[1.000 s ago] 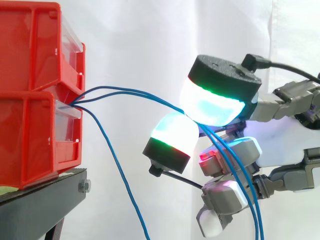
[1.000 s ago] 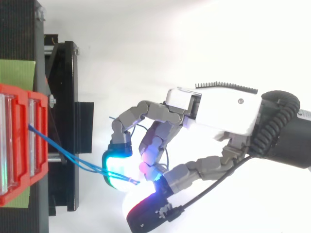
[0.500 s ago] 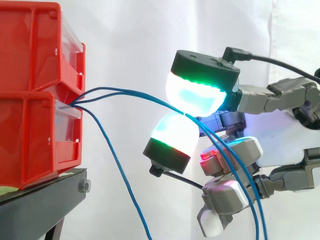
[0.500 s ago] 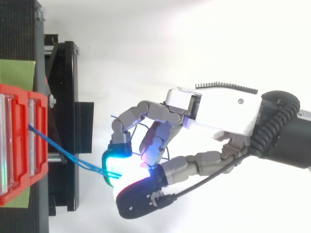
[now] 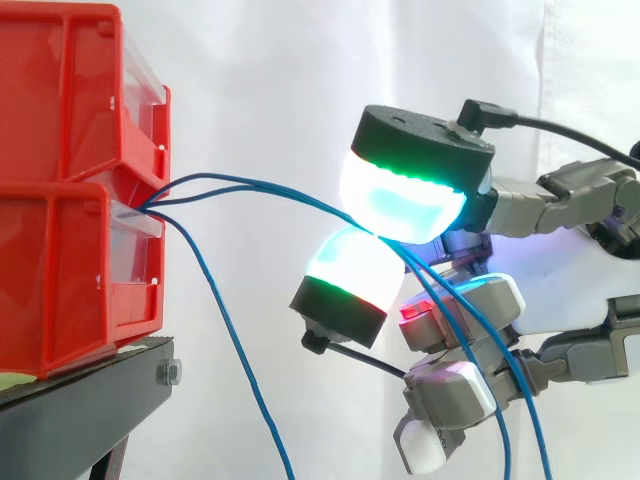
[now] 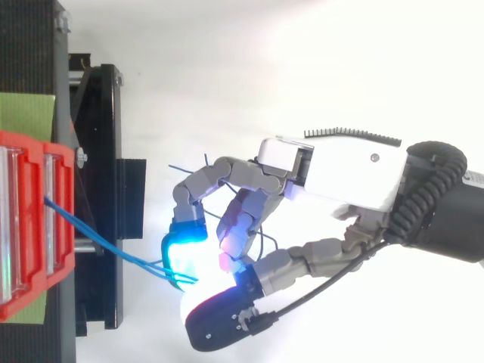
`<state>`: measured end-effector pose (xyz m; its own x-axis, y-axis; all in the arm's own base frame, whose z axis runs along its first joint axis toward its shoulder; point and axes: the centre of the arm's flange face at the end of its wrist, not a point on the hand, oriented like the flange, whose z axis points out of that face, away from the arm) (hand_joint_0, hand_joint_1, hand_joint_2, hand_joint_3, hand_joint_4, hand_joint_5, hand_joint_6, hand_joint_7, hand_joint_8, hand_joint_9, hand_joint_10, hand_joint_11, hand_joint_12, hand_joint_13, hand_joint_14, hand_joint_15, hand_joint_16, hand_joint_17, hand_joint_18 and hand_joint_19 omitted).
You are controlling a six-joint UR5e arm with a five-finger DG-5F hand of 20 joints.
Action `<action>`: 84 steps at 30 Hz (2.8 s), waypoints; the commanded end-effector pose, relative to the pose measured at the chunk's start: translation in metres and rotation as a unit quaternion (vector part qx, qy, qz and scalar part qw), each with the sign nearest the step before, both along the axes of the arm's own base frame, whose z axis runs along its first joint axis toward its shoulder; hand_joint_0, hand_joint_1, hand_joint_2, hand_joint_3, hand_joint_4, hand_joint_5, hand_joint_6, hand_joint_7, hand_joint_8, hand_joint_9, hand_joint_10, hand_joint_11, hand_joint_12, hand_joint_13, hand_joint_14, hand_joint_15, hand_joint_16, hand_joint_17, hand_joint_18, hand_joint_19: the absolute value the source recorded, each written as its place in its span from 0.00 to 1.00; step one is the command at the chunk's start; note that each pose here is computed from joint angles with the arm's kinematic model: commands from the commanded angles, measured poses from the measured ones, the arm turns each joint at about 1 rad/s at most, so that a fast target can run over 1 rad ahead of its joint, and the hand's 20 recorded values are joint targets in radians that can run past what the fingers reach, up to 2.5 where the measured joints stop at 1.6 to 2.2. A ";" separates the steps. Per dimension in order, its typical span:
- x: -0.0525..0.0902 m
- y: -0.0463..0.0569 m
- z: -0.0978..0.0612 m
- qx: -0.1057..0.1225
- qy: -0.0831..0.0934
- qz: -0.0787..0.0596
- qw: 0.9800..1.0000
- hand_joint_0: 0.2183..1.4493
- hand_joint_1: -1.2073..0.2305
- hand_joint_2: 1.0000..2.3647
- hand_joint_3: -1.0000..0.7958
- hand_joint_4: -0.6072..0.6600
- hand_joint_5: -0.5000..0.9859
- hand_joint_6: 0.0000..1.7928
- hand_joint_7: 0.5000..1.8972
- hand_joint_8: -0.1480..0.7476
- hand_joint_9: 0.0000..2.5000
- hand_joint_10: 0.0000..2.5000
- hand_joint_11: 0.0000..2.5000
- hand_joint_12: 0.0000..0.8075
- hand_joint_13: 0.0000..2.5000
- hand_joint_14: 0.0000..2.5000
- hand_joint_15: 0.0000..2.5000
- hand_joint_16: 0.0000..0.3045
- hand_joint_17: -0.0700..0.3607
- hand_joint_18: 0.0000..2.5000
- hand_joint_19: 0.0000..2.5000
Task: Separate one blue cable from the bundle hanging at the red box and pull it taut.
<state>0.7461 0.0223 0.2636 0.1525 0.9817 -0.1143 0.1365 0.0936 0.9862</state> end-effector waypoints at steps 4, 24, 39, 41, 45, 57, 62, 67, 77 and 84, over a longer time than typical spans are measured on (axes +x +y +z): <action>0.000 -0.001 0.000 0.000 0.000 -0.001 1.000 0.23 0.14 0.00 0.28 0.47 0.29 0.50 0.40 0.41 0.56 0.01 0.58 0.42 0.47 0.01 0.39 0.15 0.41 0.30 0.24; -0.003 0.000 -0.002 -0.004 0.015 0.001 1.000 0.35 0.23 0.02 0.41 0.49 0.26 0.51 0.49 0.45 0.57 0.01 0.60 0.42 0.48 0.01 0.40 0.15 0.40 0.31 0.25; -0.003 0.000 -0.002 -0.004 0.015 0.001 1.000 0.22 0.37 0.00 0.28 0.52 0.27 0.49 0.45 0.48 0.60 0.01 0.60 0.45 0.48 0.01 0.39 0.17 0.43 0.31 0.24; -0.003 0.000 -0.002 -0.003 0.015 0.001 1.000 0.23 0.43 0.00 0.28 0.51 0.27 0.49 0.44 0.48 0.60 0.01 0.61 0.45 0.48 0.01 0.39 0.17 0.43 0.31 0.25; -0.003 -0.002 -0.002 -0.003 0.015 0.000 1.000 0.28 0.44 0.00 0.28 0.51 0.27 0.48 0.46 0.45 0.60 0.01 0.60 0.42 0.47 0.01 0.40 0.16 0.41 0.30 0.26; -0.003 0.000 -0.002 -0.003 0.015 0.001 1.000 0.35 0.24 0.02 0.46 0.44 0.23 0.51 0.50 0.44 0.56 0.01 0.60 0.41 0.46 0.01 0.40 0.15 0.41 0.30 0.25; -0.003 0.000 -0.002 -0.002 0.014 0.001 1.000 0.45 0.19 0.02 0.40 0.37 0.23 0.52 0.55 0.41 0.57 0.01 0.61 0.39 0.47 0.01 0.40 0.14 0.39 0.29 0.24; -0.003 0.000 -0.002 -0.001 0.013 0.001 1.000 0.46 0.19 0.00 0.28 0.36 0.24 0.52 0.61 0.40 0.59 0.01 0.62 0.38 0.47 0.01 0.39 0.14 0.38 0.29 0.22; -0.003 0.000 -0.002 -0.002 0.014 0.001 1.000 0.36 0.14 0.00 0.28 0.38 0.26 0.51 0.54 0.40 0.61 0.01 0.61 0.37 0.47 0.01 0.40 0.14 0.38 0.29 0.23; -0.003 0.000 -0.002 -0.001 0.014 0.001 1.000 0.31 0.15 0.00 0.28 0.39 0.27 0.51 0.53 0.40 0.63 0.01 0.61 0.37 0.48 0.01 0.40 0.14 0.38 0.29 0.24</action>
